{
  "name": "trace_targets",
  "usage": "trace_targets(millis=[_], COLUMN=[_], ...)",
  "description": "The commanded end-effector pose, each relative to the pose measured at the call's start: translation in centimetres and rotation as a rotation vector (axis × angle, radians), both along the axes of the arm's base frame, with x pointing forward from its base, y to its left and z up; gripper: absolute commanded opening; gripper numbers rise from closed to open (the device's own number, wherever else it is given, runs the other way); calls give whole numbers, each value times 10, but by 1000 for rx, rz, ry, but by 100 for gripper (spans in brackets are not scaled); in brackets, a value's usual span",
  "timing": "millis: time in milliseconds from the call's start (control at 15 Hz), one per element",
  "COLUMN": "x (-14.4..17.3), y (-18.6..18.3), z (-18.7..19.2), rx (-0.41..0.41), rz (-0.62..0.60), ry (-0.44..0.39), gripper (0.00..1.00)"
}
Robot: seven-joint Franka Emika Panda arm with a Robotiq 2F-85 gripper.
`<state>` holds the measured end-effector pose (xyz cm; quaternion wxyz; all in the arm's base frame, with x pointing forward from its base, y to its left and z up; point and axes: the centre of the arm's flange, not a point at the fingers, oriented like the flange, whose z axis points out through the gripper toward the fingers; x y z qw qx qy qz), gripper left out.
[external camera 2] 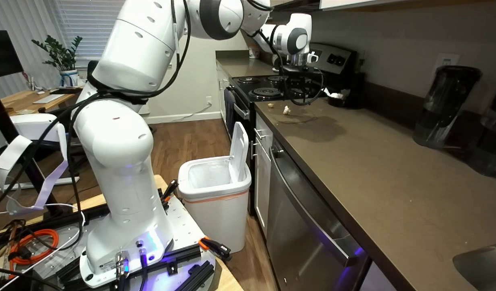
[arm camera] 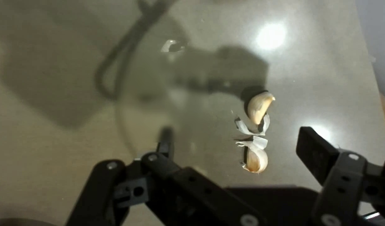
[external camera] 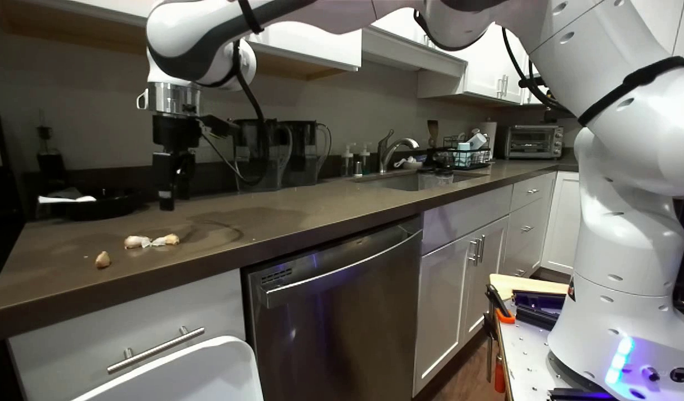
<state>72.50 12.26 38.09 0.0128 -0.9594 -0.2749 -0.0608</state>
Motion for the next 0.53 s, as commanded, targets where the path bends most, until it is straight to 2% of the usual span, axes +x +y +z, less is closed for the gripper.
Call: trace_targets(millis=[0,133,200,333,400,467], x=[30,34,36,39,40,42], y=[20,29,32,38,40,42], z=[-19,-34,-42,-55,-59,-64], rx=[52,53,52,47,43,35], rz=[-40,-52,-54,-61,-66,-70], ry=[5,27,35,55,64,78], gripper=[100,100,96,71,70,63])
